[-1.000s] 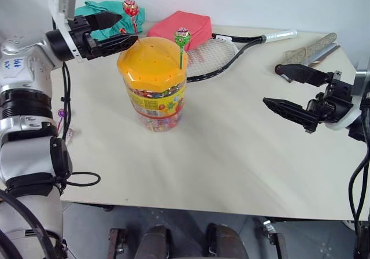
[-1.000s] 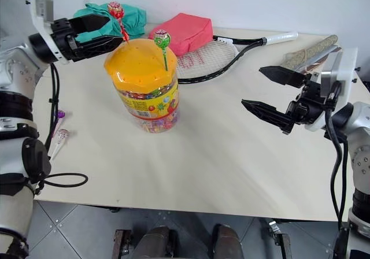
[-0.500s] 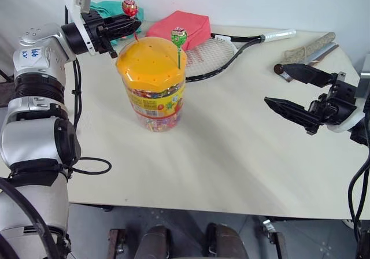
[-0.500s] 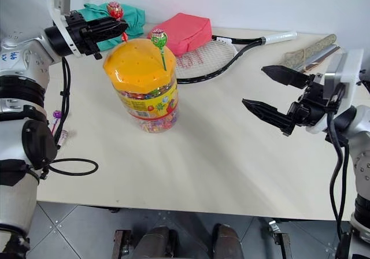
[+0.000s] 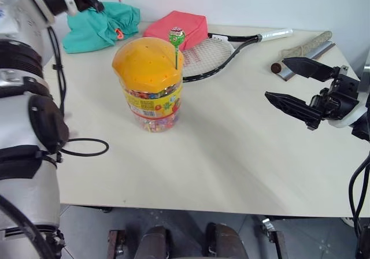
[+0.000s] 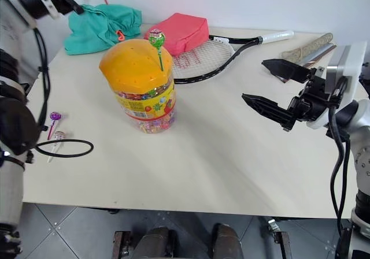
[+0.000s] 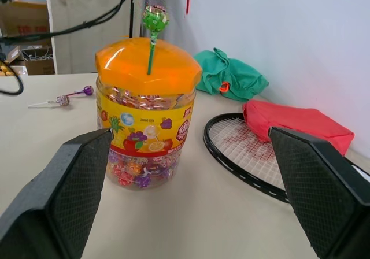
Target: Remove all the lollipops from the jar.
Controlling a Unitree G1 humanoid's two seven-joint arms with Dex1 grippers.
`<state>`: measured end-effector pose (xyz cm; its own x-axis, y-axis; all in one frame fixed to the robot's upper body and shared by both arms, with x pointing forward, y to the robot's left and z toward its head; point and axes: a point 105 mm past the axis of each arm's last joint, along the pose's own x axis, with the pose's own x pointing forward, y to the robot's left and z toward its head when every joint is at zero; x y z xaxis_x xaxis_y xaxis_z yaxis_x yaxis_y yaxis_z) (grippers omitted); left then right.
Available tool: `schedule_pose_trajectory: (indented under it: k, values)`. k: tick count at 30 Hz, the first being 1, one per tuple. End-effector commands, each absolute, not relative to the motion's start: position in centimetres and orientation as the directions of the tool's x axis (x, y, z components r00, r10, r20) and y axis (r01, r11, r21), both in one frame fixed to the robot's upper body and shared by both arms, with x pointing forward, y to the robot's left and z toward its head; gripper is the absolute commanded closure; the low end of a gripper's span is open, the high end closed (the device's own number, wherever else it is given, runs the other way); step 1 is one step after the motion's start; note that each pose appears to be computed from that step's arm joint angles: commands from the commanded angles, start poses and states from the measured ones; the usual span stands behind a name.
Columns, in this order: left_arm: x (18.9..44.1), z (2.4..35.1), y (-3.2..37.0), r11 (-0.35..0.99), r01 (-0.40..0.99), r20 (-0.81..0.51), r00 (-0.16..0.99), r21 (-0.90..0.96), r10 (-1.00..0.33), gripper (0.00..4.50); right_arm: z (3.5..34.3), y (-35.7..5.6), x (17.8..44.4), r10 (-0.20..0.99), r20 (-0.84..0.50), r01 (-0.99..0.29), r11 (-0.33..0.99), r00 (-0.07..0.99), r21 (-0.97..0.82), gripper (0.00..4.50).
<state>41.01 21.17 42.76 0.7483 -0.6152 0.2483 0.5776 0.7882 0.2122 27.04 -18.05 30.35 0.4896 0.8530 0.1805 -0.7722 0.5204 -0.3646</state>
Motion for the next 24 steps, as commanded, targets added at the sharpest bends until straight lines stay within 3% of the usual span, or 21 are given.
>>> schedule_pose_trajectory:
  k: [1, 6, 9, 14, 19, 24]
  values:
    - [41.5, 41.4, 24.4, 0.881, 0.448, 0.129, 0.874, 0.154, -0.468, 4.48, 31.4, -18.1, 26.7, 0.859, 0.193, -0.759, 0.51, 0.474, -0.404, 0.0]
    - [42.2, 35.2, 28.3, 0.954, 0.284, -0.19, 0.946, 0.099, -0.262, 4.48, 31.4, -17.9, 27.0, 0.868, 0.189, -0.771, 0.496, 0.46, -0.401, 0.0]
    - [41.7, 30.1, 30.1, 0.961, 0.245, -0.428, 0.888, 0.127, -0.17, 4.48, 31.4, -17.7, 27.2, 0.875, 0.185, -0.78, 0.482, 0.447, -0.398, 0.0]
    - [40.2, 23.7, 32.2, 0.971, 0.194, -0.661, 0.748, 0.14, -0.054, 4.48, 31.3, -17.4, 27.5, 0.885, 0.182, -0.793, 0.465, 0.429, -0.394, 0.0]
    - [39.3, 20.2, 33.4, 0.979, 0.146, -0.735, 0.679, 0.141, 0.005, 4.48, 31.1, -17.1, 27.6, 0.891, 0.179, -0.8, 0.454, 0.418, -0.391, 0.0]
    - [39.2, 19.9, 33.0, 0.979, 0.172, -0.744, 0.668, 0.113, -0.031, 4.48, 31.1, -17.0, 27.6, 0.893, 0.176, -0.804, 0.449, 0.413, -0.391, 0.0]
